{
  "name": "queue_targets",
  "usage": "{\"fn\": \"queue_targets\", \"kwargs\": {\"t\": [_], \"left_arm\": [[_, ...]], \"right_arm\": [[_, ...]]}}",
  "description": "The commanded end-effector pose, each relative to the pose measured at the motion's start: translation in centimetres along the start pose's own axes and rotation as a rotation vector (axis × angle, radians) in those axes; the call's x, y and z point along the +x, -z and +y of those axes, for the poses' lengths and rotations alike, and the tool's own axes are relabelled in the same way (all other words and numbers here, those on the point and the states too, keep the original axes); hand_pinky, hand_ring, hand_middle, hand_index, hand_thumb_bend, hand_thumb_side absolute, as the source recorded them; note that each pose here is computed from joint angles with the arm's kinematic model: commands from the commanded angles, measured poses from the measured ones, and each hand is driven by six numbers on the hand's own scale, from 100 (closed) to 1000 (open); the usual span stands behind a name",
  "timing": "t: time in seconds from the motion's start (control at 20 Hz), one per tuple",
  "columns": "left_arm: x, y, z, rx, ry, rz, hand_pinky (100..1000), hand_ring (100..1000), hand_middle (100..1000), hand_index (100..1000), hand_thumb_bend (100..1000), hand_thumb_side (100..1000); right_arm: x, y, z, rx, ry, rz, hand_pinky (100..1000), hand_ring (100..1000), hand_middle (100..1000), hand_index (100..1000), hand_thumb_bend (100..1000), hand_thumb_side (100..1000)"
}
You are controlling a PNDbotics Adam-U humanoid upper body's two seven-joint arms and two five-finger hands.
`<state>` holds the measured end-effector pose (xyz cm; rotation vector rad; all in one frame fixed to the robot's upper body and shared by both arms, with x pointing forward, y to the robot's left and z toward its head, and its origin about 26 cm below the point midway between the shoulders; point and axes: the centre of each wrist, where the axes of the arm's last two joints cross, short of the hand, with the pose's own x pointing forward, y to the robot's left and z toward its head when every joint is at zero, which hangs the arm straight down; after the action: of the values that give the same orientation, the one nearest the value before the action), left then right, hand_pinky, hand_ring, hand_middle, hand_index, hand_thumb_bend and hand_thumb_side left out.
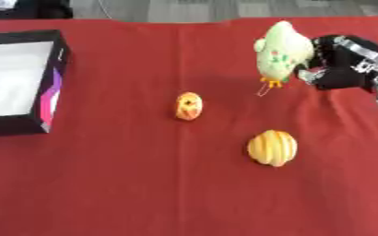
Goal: Pick up the objects with one hand, pass them to the other hand, and then place them into the box on the other side of the table.
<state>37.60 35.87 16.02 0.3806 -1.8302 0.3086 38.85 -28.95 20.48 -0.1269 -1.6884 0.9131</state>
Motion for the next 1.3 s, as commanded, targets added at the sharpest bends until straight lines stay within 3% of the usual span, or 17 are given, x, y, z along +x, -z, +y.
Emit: {"fn": "queue_targets", "kwargs": {"t": [0.05, 0.45, 0.65, 0.95, 1.3], "left_arm": [[2.1, 0.4, 0.4, -0.033, 0.047, -0.061, 669, 798, 666, 697, 751, 617], [3.4, 0.0, -0.4, -0.119, 0.133, -0.066, 667, 791, 647, 697, 768, 572], [5.0, -0.1, -1.6, -0.255, 0.337, -0.048, 671, 786, 634, 716, 776, 504], [7.8, -0.5, -3.3, -0.502, 0.535, 0.029, 706, 807, 666, 746, 778, 448], [8.7, -0.6, -5.2, -0.693, 0.632, 0.150, 722, 815, 680, 762, 787, 449]], "right_arm": [[1.9, 0.8, 0.4, 0.016, -0.028, -0.051, 836, 708, 458, 448, 100, 100], [3.6, 3.4, 3.7, 0.090, -0.028, -0.113, 832, 703, 457, 448, 100, 100], [4.8, 4.8, 6.1, 0.095, -0.029, -0.152, 830, 695, 456, 449, 100, 100], [6.3, 6.0, 9.0, 0.073, -0.036, -0.210, 825, 683, 453, 448, 100, 100], [8.2, 6.4, 11.3, 0.098, -0.051, -0.272, 818, 679, 454, 454, 100, 100]]}}
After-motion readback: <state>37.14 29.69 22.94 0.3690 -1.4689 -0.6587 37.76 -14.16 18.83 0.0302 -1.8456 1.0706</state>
